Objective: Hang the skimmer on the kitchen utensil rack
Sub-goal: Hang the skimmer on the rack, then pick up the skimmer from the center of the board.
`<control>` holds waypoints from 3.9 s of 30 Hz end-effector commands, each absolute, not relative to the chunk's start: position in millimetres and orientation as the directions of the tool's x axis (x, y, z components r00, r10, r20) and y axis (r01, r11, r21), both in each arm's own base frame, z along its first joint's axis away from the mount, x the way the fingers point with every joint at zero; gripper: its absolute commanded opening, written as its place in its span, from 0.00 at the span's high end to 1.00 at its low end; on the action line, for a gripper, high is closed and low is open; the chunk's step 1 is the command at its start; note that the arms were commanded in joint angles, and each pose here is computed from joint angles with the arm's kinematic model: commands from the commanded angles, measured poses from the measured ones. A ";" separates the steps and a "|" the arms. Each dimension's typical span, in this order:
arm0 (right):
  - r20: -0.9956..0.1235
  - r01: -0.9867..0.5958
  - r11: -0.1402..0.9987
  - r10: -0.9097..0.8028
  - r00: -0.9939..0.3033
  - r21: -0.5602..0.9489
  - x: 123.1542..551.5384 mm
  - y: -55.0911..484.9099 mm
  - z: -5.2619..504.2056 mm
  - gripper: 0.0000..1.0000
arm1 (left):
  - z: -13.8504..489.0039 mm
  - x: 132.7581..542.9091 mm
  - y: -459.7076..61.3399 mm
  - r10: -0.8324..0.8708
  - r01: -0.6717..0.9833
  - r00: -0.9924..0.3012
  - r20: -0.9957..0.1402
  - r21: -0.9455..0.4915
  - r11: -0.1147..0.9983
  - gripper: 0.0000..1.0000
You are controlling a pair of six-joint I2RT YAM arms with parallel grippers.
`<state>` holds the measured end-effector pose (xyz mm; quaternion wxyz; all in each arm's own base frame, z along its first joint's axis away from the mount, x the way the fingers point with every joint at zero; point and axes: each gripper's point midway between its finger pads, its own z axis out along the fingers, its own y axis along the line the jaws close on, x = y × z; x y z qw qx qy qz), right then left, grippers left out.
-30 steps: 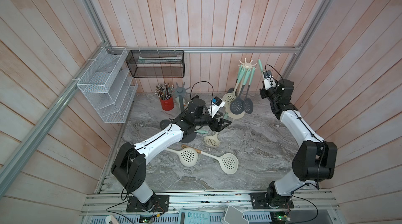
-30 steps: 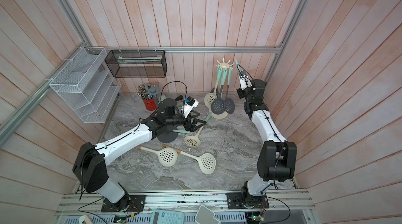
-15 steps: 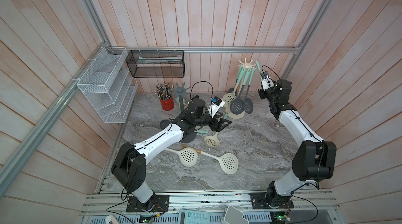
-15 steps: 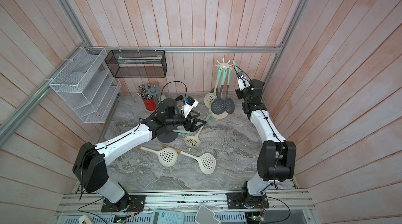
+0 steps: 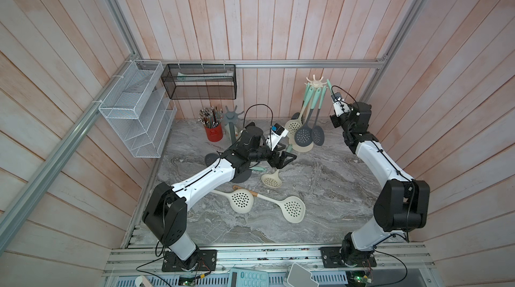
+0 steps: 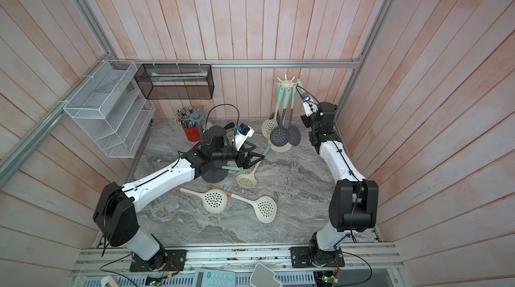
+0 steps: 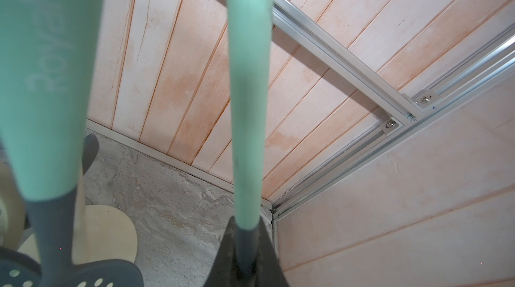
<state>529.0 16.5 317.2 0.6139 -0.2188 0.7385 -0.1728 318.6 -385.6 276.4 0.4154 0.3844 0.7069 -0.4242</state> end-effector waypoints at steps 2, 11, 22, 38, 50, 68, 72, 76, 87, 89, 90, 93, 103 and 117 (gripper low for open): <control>-0.740 -0.155 0.774 -0.633 -0.228 -0.614 536.2 20.6 282.4 0.94 | 284.4 317.9 -385.4 0.175 0.903 -0.348 -0.921 -0.279 0.328 0.19; -0.703 -0.163 0.740 -0.671 -0.236 -0.652 538.6 24.3 276.0 0.95 | 284.1 318.2 -385.6 0.175 0.902 -0.349 -0.921 -0.280 0.328 0.19; -0.797 -0.187 0.816 -0.576 -0.181 -0.547 528.8 38.0 291.5 0.71 | 287.0 317.0 -383.5 0.173 0.900 -0.351 -0.920 -0.280 0.334 0.19; -0.939 -0.117 0.945 -0.320 -0.122 -0.307 496.3 22.7 334.7 0.36 | 272.8 314.8 -370.2 0.187 0.857 -0.418 -0.889 -0.318 0.405 0.17; -0.980 0.090 0.987 0.144 -0.138 0.132 420.8 -3.5 301.5 0.30 | 234.6 301.4 -354.9 0.199 0.780 -0.540 -0.818 -0.398 0.483 0.18; -0.777 -0.021 0.847 0.477 -0.410 0.531 333.8 119.4 181.0 0.30 | 141.9 283.4 -337.1 0.092 0.436 -0.814 -0.574 -0.498 0.749 0.25; -0.753 -0.005 0.839 0.486 -0.444 0.544 332.3 121.9 168.8 0.30 | 130.7 281.7 -335.9 0.028 0.334 -0.853 -0.521 -0.506 0.795 0.28; -0.750 -0.019 0.844 0.466 -0.469 0.536 332.3 126.5 163.9 0.29 | 118.3 278.2 -331.7 -0.060 0.205 -0.891 -0.449 -0.518 0.830 0.30; -0.735 -0.054 0.823 0.473 -0.486 0.565 328.0 130.6 161.6 0.29 | 97.4 278.9 -320.0 -0.344 -0.138 -0.888 -0.304 -0.538 0.832 0.33; -0.732 -0.056 0.822 0.471 -0.491 0.567 326.9 130.7 160.0 0.29 | 95.2 282.0 -316.4 -0.400 -0.195 -0.868 -0.294 -0.540 0.819 0.34; -0.731 -0.059 0.821 0.470 -0.494 0.568 326.3 131.5 159.4 0.29 | 96.2 283.7 -315.2 -0.423 -0.215 -0.858 -0.291 -0.544 0.811 0.33; -0.727 -0.058 0.820 0.471 -0.500 0.570 324.0 131.1 155.1 0.29 | 100.4 288.6 -314.2 -0.481 -0.260 -0.830 -0.283 -0.567 0.782 0.33; -0.723 -0.043 0.816 0.485 -0.491 0.576 320.9 118.8 149.9 0.29 | 95.2 290.1 -294.4 -0.615 -0.423 -0.747 -0.251 -0.535 0.731 0.35; -0.712 -0.021 0.811 0.500 -0.493 0.585 317.9 102.5 142.5 0.29 | 82.8 297.6 -299.3 -0.641 -0.457 -0.727 -0.245 -0.525 0.718 0.36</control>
